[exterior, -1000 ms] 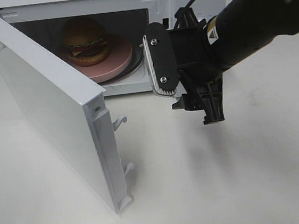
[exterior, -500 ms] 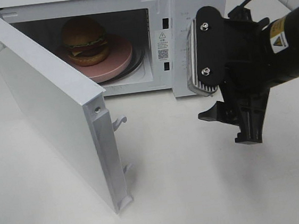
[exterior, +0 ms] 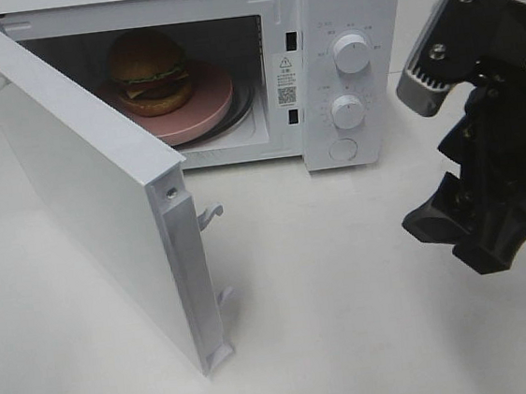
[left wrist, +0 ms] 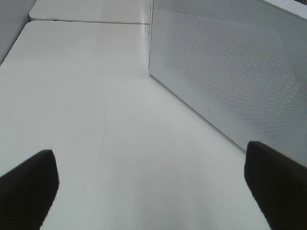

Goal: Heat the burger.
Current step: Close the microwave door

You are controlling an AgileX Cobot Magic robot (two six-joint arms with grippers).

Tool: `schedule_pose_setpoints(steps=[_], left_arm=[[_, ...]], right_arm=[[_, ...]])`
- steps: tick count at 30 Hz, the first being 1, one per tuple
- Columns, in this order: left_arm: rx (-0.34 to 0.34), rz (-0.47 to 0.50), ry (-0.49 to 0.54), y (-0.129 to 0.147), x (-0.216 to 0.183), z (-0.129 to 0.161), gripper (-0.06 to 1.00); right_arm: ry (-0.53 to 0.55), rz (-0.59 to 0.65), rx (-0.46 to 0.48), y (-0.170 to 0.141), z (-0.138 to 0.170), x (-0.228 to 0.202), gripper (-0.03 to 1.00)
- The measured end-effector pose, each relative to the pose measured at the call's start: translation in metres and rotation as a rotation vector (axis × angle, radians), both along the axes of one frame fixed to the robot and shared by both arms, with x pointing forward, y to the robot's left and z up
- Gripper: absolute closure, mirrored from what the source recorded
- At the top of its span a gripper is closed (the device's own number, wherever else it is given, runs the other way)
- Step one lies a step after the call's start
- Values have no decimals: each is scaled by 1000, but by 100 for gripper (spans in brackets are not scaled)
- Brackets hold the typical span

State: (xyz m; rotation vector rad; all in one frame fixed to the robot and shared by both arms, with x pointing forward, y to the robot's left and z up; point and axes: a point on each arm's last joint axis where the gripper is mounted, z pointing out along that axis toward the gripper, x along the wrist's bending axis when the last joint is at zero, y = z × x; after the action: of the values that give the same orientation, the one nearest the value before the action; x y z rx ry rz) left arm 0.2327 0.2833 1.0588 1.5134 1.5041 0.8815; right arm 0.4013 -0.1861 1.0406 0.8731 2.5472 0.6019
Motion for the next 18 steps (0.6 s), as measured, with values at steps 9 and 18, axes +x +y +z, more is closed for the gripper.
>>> schedule_pose_setpoints(steps=[9, 18], left_arm=[[0, 0, 0, 0, 0, 0, -5], [0, 0, 0, 0, 0, 0, -5]], right_arm=[[146, -152, -22, -14, 1, -17, 23], [210, -238, -34, -32, 11, -40, 23]])
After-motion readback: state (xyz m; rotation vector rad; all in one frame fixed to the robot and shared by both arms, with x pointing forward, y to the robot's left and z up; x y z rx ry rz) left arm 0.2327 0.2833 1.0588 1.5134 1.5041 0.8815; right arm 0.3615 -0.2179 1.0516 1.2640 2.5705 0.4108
